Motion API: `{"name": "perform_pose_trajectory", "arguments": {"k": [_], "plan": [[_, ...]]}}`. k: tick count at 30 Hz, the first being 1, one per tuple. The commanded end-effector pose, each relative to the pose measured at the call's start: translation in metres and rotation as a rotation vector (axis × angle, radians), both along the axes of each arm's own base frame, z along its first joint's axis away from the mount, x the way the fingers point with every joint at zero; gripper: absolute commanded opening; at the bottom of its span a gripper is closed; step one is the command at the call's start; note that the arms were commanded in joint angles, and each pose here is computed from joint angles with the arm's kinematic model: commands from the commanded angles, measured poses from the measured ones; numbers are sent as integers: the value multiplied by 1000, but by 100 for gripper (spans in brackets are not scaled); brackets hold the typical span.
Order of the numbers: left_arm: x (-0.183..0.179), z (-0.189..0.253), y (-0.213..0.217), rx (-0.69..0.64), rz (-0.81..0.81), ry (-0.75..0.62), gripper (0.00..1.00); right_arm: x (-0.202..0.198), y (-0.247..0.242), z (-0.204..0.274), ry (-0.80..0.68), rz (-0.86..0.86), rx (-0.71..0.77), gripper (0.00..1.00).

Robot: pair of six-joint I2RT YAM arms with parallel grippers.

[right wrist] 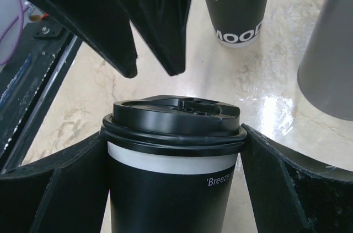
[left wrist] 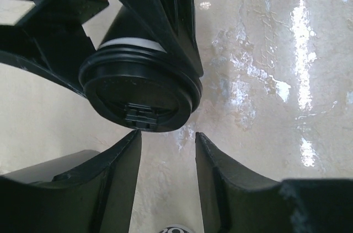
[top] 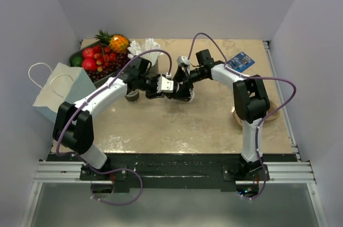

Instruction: Pack the takeout coffee

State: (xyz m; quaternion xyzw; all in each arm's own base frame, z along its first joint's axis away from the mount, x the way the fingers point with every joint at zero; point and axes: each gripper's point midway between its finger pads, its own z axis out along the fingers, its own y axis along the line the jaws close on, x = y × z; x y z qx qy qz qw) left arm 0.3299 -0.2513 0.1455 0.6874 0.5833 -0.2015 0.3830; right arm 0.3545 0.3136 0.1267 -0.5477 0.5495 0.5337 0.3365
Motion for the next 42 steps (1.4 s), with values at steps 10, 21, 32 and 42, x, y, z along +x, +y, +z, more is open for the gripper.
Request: {"name": "perform_pose_trajectory", "arguments": {"k": [10, 21, 32, 42], "plan": [[-29, 2, -21, 7, -208, -90, 40, -44, -7, -6, 111, 179, 71, 72], [-40, -20, -23, 50, -224, -92, 37, -42, -4, -5, 130, 177, 72, 72], [-40, -27, -42, 25, -226, -117, 33, -40, -3, -3, 132, 177, 71, 72], [-37, -35, -44, 43, -212, -118, 14, -41, -2, -1, 130, 179, 76, 72]]}}
